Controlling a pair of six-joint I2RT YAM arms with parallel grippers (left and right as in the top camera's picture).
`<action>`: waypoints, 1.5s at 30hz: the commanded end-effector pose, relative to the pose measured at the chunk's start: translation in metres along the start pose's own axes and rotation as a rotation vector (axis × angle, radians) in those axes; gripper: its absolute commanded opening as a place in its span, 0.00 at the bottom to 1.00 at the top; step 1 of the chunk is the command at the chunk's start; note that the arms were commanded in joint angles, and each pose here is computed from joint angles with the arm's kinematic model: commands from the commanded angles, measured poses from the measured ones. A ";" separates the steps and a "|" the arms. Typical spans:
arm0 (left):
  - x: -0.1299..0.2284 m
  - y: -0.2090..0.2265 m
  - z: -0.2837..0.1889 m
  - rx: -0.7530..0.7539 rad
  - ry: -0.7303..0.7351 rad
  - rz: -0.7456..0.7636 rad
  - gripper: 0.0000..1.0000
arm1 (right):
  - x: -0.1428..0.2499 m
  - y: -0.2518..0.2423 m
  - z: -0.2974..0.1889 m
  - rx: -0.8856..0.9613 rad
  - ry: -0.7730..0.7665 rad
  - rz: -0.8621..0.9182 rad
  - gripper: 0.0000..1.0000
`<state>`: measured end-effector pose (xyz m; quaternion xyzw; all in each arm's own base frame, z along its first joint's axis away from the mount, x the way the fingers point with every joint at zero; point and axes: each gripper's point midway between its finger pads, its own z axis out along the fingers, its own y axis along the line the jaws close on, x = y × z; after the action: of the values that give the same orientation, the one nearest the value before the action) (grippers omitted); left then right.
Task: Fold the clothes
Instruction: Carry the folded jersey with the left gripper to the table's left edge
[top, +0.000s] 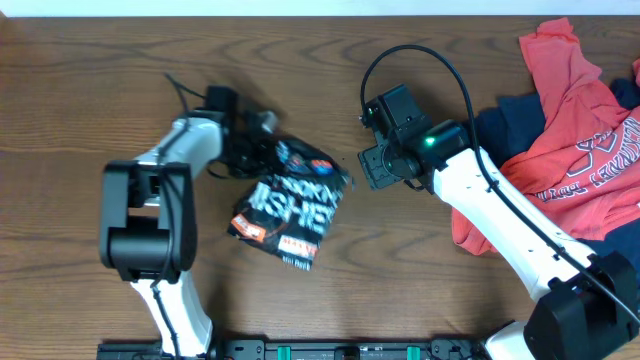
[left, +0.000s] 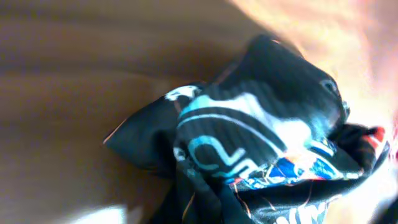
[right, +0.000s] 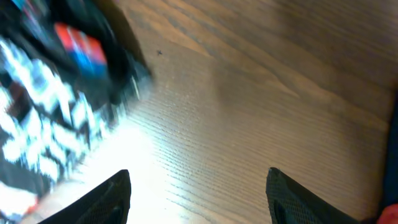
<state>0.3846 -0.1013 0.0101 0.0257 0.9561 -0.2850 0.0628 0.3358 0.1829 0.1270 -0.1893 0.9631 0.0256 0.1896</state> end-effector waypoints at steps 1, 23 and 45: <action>-0.034 0.046 -0.052 -0.104 -0.155 -0.119 0.06 | -0.002 -0.007 -0.004 0.030 -0.009 0.019 0.67; 0.039 0.308 -0.290 -0.081 -0.842 -1.020 0.54 | -0.001 -0.008 -0.004 0.034 -0.007 0.019 0.68; -0.020 0.184 -0.264 -0.285 -0.670 -0.654 0.98 | -0.002 -0.004 -0.004 -0.018 -0.002 0.086 0.79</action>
<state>0.3883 0.2122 0.1261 -0.4324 0.8232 -0.2425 0.2768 0.3355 0.1786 0.1262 -0.1747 0.9666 0.0200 0.1866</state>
